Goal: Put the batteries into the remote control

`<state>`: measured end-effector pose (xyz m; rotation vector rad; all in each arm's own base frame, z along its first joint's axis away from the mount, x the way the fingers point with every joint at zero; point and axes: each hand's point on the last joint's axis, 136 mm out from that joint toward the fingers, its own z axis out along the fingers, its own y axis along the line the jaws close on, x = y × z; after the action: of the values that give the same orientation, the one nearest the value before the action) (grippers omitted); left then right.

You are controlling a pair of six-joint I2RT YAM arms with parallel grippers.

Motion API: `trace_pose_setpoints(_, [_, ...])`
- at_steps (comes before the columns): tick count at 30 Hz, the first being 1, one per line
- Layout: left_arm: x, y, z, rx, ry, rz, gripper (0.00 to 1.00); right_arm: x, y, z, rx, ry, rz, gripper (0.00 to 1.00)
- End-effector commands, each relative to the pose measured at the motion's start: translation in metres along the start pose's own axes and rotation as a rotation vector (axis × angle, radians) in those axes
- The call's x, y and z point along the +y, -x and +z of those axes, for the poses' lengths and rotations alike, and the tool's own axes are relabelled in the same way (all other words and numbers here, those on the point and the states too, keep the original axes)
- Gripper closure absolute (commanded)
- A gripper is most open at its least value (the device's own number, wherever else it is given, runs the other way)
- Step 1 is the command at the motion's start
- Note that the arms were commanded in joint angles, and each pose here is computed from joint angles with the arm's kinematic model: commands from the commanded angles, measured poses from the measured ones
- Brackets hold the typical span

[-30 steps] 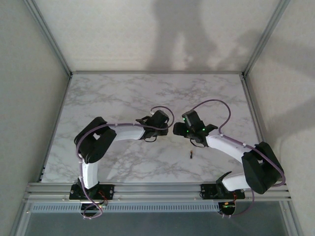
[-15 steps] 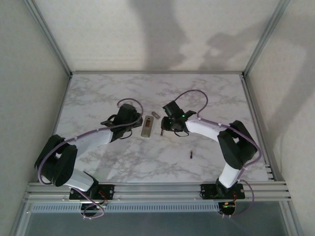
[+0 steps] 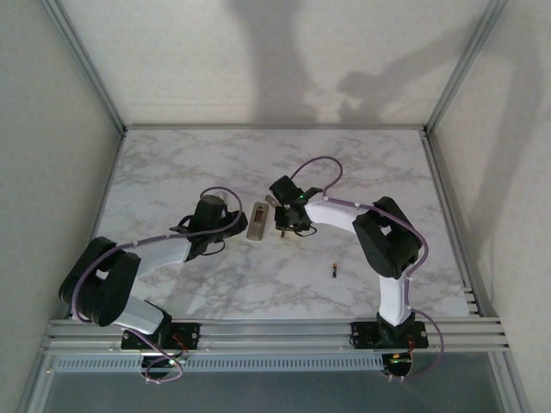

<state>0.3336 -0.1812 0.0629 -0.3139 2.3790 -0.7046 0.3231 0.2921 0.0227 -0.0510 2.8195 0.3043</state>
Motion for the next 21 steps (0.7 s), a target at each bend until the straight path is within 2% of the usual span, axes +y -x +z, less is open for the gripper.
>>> trace_pose_setpoints(1, [-0.009,-0.007,0.004,0.02,-0.061,-0.018,0.59,0.009,-0.006,0.002,0.031,0.001,-0.001,0.7])
trace_pose_setpoints(3, [-0.01,-0.012,0.005,0.034,-0.075,-0.024,0.59,0.011,-0.007,0.005,0.037,0.002,-0.008,0.71])
trace_pose_setpoints(4, [-0.012,-0.014,0.006,0.04,-0.083,-0.029,0.59,0.012,-0.008,0.005,0.04,-0.002,-0.012,0.76])
trace_pose_setpoints(12, [-0.03,-0.027,0.009,0.064,-0.119,-0.019,0.61,0.009,-0.006,0.0,0.018,-0.006,-0.016,0.89])
trace_pose_setpoints(17, [-0.018,-0.009,0.007,0.029,-0.011,0.026,0.61,0.013,-0.001,-0.011,-0.015,0.015,-0.026,0.91])
trace_pose_setpoints(21, [-0.017,0.001,0.012,0.046,0.031,0.077,0.61,0.016,0.003,-0.018,-0.038,0.036,-0.022,0.91])
